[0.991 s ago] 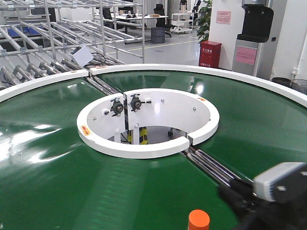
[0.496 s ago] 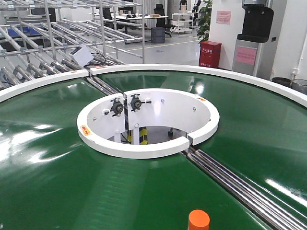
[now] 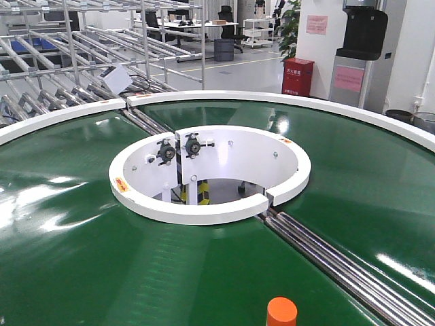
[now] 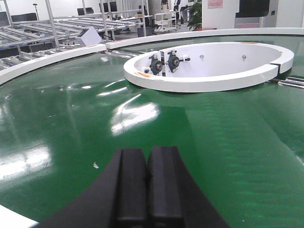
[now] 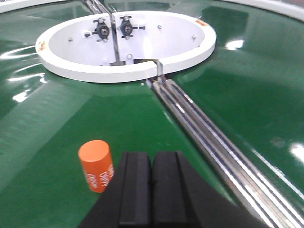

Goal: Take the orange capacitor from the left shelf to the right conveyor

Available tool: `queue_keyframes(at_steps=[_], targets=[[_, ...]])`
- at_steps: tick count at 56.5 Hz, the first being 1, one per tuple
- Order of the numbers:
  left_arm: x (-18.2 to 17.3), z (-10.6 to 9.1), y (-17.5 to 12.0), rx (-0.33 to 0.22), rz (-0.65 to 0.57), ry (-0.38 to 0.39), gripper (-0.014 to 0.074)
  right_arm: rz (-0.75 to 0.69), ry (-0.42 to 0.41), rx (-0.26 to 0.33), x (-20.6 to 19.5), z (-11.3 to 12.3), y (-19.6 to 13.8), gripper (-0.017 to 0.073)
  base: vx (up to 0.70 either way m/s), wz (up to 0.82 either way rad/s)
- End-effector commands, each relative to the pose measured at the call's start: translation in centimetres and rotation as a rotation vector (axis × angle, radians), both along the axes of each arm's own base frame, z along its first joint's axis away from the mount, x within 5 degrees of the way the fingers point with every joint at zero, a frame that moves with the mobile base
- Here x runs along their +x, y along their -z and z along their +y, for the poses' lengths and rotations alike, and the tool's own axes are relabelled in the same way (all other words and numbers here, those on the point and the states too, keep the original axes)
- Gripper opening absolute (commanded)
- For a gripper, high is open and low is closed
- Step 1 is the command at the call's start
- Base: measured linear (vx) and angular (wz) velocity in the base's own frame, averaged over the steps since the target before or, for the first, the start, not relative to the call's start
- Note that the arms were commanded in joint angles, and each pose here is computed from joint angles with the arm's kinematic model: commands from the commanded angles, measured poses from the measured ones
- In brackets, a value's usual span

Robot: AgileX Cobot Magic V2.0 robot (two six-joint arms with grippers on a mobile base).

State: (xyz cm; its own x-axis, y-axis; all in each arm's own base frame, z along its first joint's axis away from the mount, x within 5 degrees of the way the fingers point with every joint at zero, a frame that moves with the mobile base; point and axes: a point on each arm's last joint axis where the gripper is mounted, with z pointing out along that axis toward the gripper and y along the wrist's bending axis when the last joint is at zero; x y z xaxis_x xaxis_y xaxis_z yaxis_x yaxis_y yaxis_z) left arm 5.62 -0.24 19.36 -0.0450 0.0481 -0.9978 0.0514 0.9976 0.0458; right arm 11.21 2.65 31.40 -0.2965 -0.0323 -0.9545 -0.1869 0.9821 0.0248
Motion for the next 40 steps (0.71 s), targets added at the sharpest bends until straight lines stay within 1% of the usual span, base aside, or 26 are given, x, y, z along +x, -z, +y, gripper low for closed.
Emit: queue_keyframes(at_steps=[1,6,7,8,9,13,16,17,18,20,24,29,32,34,40], targets=[[0.0,-0.1,0.1,-0.018,-0.061,0.014,-0.0006,-0.084,-0.045,0.015,0.0,0.4,-1.4,-0.0010,0.00,0.00],[0.0,-0.1,0.1,-0.018,-0.061,0.014,-0.0006,-0.136,-0.096,-0.007,-0.4,0.6,-0.1,-0.0010,0.00,0.00],[0.0,-0.1,0.1,-0.018,-0.061,0.014,-0.0006,-0.152,-0.104,-0.004,-0.5,0.6,0.2,-0.0010,0.00,0.00],[0.0,-0.1,0.1,-0.018,-0.061,0.014,-0.0006,-0.168,-0.104,0.011,-0.6,0.6,0.7,-0.0010,0.00,0.00],[0.0,-0.1,0.1,-0.018,-0.061,0.014,-0.0006,-0.183,-0.104,0.004,-0.7,0.5,1.1,-0.0010,0.00,0.00],[0.0,-0.1,0.1,-0.018,-0.061,0.014,-0.0006,-0.237,-0.065,0.063,-1.5,0.0,3.3,-0.0010,0.00,0.00],[0.0,-0.1,0.1,-0.018,-0.061,0.014,-0.0006,-0.261,-0.011,0.101,-2.2,-0.7,5.3,-0.0010,0.00,0.00],[0.0,-0.1,0.1,-0.018,-0.061,0.014,-0.0006,-0.262,-0.005,0.109,-2.3,-0.8,5.6,-0.0010,0.00,0.00],[0.0,-0.1,0.1,-0.018,-0.061,0.014,-0.0006,-0.267,0.014,0.115,-2.6,-1.0,6.5,-0.0010,0.00,0.00],[0.0,-0.1,0.1,-0.018,-0.061,0.014,-0.0006,-0.262,0.032,0.113,-3.1,-1.2,7.8,-0.0009,0.00,0.00],[0.0,-0.1,0.1,-0.018,-0.061,0.014,-0.0006,-0.273,0.042,0.087,-3.9,-1.5,9.7,-0.0009,0.00,0.00],[0.0,-0.1,0.1,-0.018,-0.061,0.014,-0.0006,-0.307,0.036,0.037,-4.9,-1.7,11.6,-0.0008,0.00,0.00],[0.0,-0.1,0.1,-0.018,-0.061,0.014,-0.0006,-0.293,0.028,-0.003,-5.4,-1.7,11.8,-0.0008,0.00,0.00],[0.0,-0.1,0.1,-0.018,-0.061,0.014,-0.0006,-0.307,0.027,-0.018,-5.6,-1.8,11.8,-0.0008,0.00,0.00],[0.0,-0.1,0.1,-0.018,-0.060,0.014,-0.0006,-0.330,0.025,-0.030,-5.6,-1.8,11.7,-0.0008,0.00,0.00]])
